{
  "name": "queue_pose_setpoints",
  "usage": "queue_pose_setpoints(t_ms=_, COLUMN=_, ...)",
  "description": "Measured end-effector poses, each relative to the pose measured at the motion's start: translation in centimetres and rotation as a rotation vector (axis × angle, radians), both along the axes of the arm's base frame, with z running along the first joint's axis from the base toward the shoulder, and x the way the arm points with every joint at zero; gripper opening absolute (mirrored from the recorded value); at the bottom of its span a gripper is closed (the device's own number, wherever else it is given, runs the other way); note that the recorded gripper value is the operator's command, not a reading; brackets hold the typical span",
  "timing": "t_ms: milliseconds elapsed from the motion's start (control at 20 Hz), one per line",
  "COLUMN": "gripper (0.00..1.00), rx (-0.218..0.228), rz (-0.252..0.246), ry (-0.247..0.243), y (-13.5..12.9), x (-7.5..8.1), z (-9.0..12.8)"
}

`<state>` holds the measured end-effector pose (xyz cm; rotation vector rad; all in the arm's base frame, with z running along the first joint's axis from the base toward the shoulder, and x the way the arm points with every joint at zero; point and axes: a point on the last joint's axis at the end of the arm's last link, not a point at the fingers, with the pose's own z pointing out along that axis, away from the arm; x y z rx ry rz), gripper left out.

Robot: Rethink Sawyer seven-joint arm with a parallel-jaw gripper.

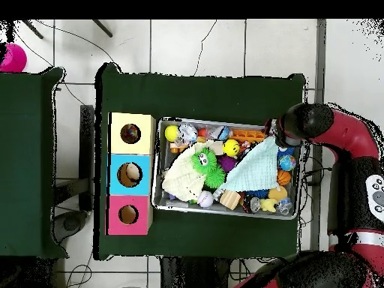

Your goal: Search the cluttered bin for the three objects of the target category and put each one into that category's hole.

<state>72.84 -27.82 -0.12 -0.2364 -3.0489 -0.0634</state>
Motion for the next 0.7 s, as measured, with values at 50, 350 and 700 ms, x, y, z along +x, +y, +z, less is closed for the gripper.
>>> queue_pose_setpoints(t_ms=50, gripper=1.0, rx=-0.001, rz=0.0, ry=0.001, y=0.0, x=0.02, z=-0.11)
queue_pose_setpoints(t_ms=350, gripper=1.0, rx=-0.007, rz=0.002, ry=0.004, y=0.0, x=-0.03, z=-0.31)
queue_pose_setpoints(t_ms=700, gripper=1.0, rx=-0.011, rz=0.004, ry=0.005, y=-0.02, x=-0.06, z=-0.32)
